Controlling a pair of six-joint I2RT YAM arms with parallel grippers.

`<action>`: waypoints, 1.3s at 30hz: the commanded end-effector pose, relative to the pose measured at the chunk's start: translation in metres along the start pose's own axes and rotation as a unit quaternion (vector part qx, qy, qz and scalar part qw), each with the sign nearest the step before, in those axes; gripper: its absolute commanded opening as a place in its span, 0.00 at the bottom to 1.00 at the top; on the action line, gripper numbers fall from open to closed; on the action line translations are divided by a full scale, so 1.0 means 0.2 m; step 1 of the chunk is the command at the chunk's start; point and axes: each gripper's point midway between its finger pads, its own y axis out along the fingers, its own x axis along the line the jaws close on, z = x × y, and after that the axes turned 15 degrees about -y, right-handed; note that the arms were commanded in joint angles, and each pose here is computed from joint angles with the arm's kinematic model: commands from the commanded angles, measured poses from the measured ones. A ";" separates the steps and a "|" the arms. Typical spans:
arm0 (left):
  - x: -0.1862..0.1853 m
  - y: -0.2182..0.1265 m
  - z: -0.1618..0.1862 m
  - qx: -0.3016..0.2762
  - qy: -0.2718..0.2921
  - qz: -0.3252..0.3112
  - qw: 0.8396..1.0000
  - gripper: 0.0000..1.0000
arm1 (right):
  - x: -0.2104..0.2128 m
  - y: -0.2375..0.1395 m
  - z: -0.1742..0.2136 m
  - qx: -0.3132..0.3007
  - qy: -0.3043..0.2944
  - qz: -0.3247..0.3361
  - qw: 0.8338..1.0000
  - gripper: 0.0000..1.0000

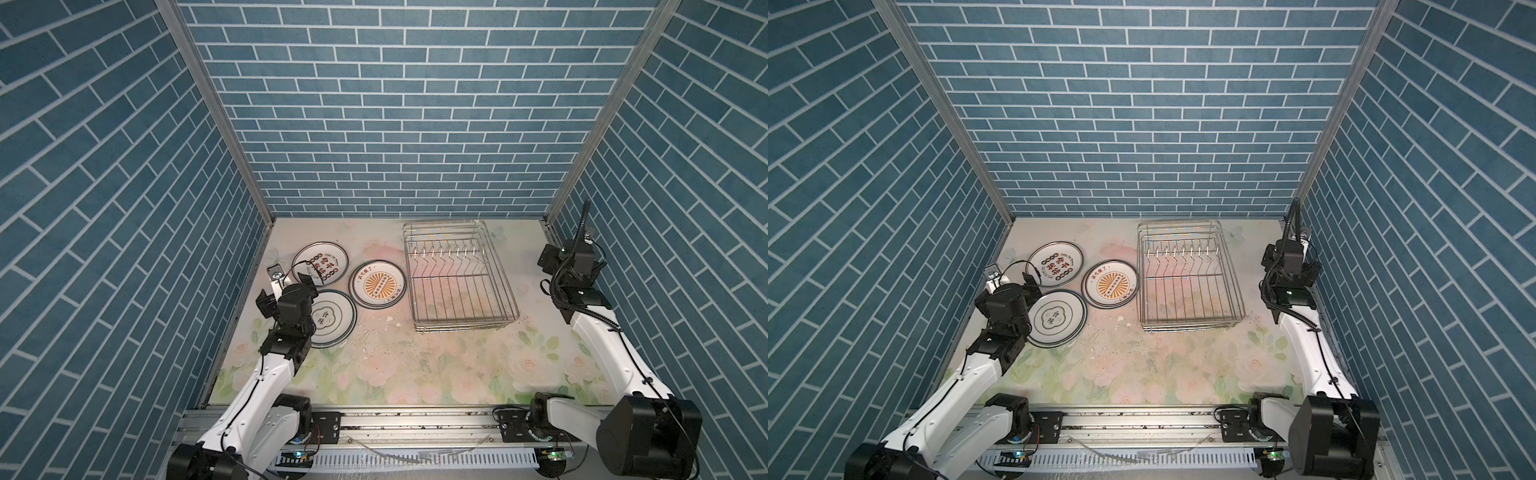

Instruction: Unload the plates from the dish rack

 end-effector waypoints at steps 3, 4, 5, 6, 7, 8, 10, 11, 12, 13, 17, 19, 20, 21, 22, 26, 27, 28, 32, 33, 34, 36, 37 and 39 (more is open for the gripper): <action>0.05 0.03 0.07 -0.008 0.041 -0.015 0.999 1.00 | -0.02 0.09 0.21 0.031 -0.018 0.033 0.999 0.93; 0.05 0.04 0.09 -0.006 0.046 -0.012 0.999 1.00 | -0.01 0.10 0.24 0.032 -0.018 0.033 0.999 0.92; 0.05 0.05 0.10 -0.002 0.049 -0.013 0.999 1.00 | 0.00 0.11 0.27 0.038 -0.020 0.031 0.999 0.92; 0.06 0.05 0.11 0.000 0.052 -0.019 0.998 1.00 | 0.01 0.13 0.29 0.043 -0.023 0.029 0.998 0.92; 0.06 0.05 0.12 0.001 0.053 -0.023 0.998 1.00 | 0.02 0.14 0.32 0.049 -0.025 0.031 0.998 0.92; 0.07 0.06 0.13 0.001 0.051 -0.025 0.998 1.00 | 0.02 0.16 0.35 0.052 -0.028 0.036 0.998 0.92; 0.07 0.06 0.17 0.008 0.050 -0.021 0.998 1.00 | 0.04 0.21 0.44 0.068 -0.038 0.045 0.996 0.92; 0.07 0.06 0.19 0.011 0.054 -0.021 0.998 1.00 | 0.05 0.22 0.48 0.076 -0.043 0.042 0.995 0.92; 0.08 0.07 0.20 0.012 0.056 -0.022 0.998 1.00 | 0.07 0.23 0.52 0.081 -0.045 0.039 0.995 0.92; 0.08 0.07 0.21 0.012 0.054 -0.021 0.998 1.00 | 0.08 0.24 0.55 0.082 -0.045 0.034 0.995 0.91; 0.03 0.10 0.26 0.018 0.048 0.008 0.999 1.00 | 0.11 0.21 0.59 0.043 -0.026 0.020 0.999 0.90; 0.01 0.13 0.29 0.028 0.052 0.014 0.998 1.00 | 0.13 0.20 0.59 0.016 -0.014 0.005 1.000 0.89; -0.01 0.14 0.32 0.036 0.054 0.020 0.998 1.00 | 0.14 0.19 0.59 0.011 -0.013 -0.001 1.000 0.89; -0.01 0.16 0.34 0.039 0.054 0.025 0.997 1.00 | 0.15 0.20 0.60 0.010 -0.014 -0.004 1.000 0.89; -0.02 0.17 0.36 0.038 0.043 0.030 0.998 1.00 | 0.16 0.21 0.61 0.008 -0.016 -0.007 1.000 0.88; -0.05 0.23 0.41 0.061 0.028 0.052 0.996 1.00 | 0.22 0.22 0.58 -0.017 -0.025 -0.021 0.999 0.88; -0.05 0.23 0.41 0.061 0.032 0.054 0.996 1.00 | 0.23 0.21 0.58 -0.021 -0.028 -0.024 0.999 0.88; -0.04 0.23 0.41 0.063 0.032 0.048 0.996 1.00 | 0.24 0.21 0.58 -0.023 -0.032 -0.027 0.999 0.88; -0.03 0.25 0.38 0.043 0.046 0.039 0.997 1.00 | 0.30 0.18 0.56 -0.043 -0.046 -0.046 0.997 0.88; -0.03 0.25 0.37 0.036 0.049 0.039 0.997 1.00 | 0.31 0.17 0.55 -0.060 -0.041 -0.053 0.996 0.88; -0.03 0.25 0.37 0.031 0.051 0.041 0.997 1.00 | 0.33 0.16 0.55 -0.078 -0.039 -0.057 0.995 0.87; -0.04 0.27 0.37 0.021 0.055 0.049 0.997 1.00 | 0.36 0.18 0.58 -0.079 -0.045 -0.063 0.994 0.88; -0.07 0.28 0.38 0.023 0.061 0.059 0.996 1.00 | 0.38 0.18 0.57 -0.078 -0.051 -0.070 0.993 0.88; -0.12 0.33 0.45 0.041 0.081 0.077 0.993 1.00 | 0.43 0.18 0.56 -0.077 -0.066 -0.092 0.991 0.88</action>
